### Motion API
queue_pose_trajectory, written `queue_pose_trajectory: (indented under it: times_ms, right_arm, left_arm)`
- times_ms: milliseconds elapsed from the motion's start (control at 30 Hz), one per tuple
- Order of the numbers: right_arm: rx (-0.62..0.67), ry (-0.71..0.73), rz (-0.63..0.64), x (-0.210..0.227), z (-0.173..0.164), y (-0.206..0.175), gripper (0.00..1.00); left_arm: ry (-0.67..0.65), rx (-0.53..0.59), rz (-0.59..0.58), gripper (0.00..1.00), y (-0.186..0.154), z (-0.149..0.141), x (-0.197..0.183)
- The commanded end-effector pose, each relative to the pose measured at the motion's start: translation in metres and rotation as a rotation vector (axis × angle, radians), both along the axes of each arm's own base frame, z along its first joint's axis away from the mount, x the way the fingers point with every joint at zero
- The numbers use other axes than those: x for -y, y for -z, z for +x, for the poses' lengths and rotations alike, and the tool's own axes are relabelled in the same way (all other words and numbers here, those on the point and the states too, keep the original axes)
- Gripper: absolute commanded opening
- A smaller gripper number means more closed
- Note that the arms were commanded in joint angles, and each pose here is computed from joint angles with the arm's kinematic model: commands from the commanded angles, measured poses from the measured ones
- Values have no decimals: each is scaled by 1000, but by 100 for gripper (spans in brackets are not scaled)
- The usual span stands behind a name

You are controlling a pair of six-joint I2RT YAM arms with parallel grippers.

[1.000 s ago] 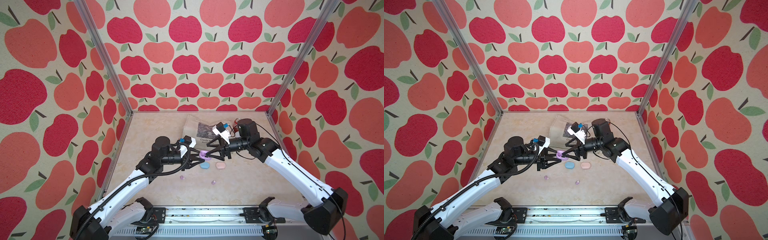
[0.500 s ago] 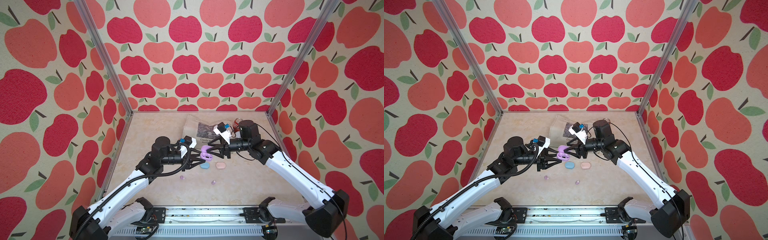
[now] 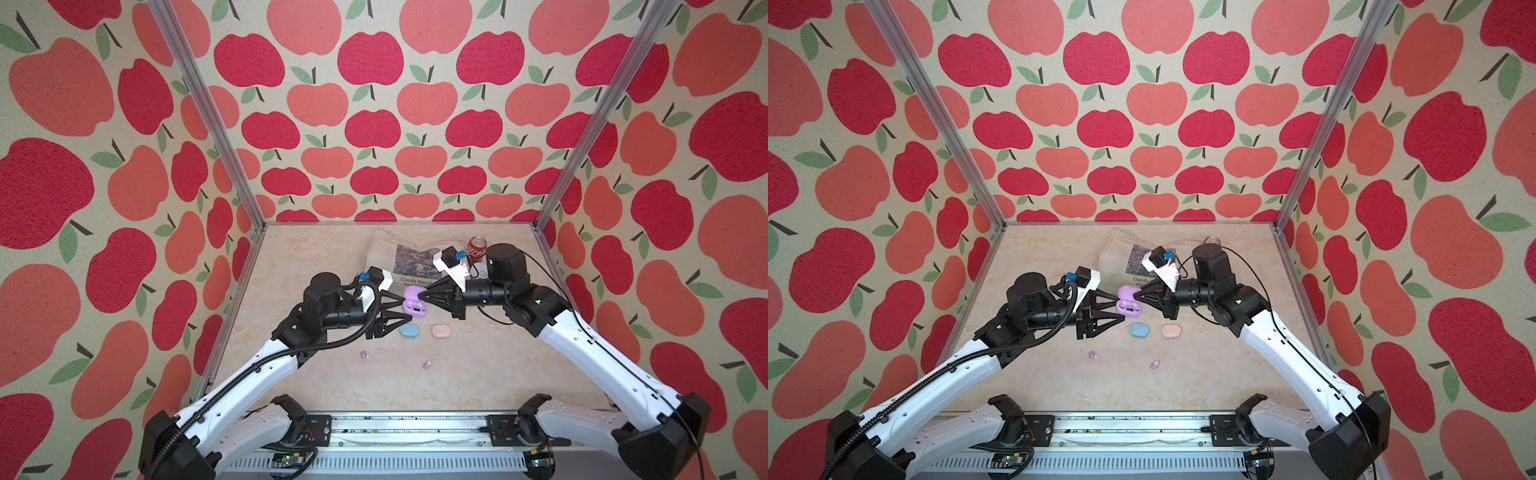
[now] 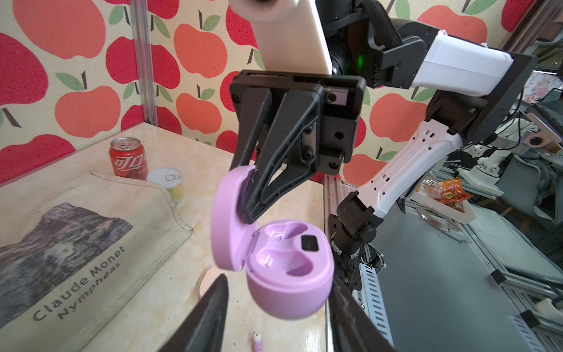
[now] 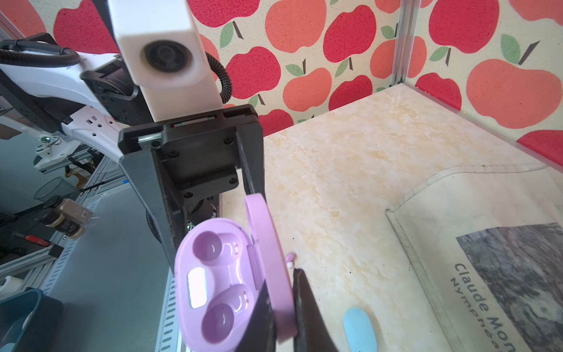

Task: Insert wireless bluetooth earbuds into charging case
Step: Open the charging case, then pass the charging case.

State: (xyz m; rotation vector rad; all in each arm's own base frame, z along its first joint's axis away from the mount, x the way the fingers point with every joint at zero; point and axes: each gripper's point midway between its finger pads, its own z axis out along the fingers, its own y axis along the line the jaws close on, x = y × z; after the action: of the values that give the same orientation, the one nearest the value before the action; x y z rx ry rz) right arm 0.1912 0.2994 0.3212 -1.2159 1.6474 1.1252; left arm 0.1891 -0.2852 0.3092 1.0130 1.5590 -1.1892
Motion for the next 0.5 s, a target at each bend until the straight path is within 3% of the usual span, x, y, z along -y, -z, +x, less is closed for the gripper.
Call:
queue_pose_trajectory:
  times_ms: [0,233,467]
  right_arm:
    - [62,15,12,7,-2,-11,4]
    - [86,26,-7,11,-6,-12,3]
    - [137,18,-45,9,-16,-10,3]
  left_arm:
    - [-103,62,-29,67,-24,9,-12]
    - [-260,170,-3,74,-44,20,-33]
    - [-201,195,86,73,-54,24,-22]
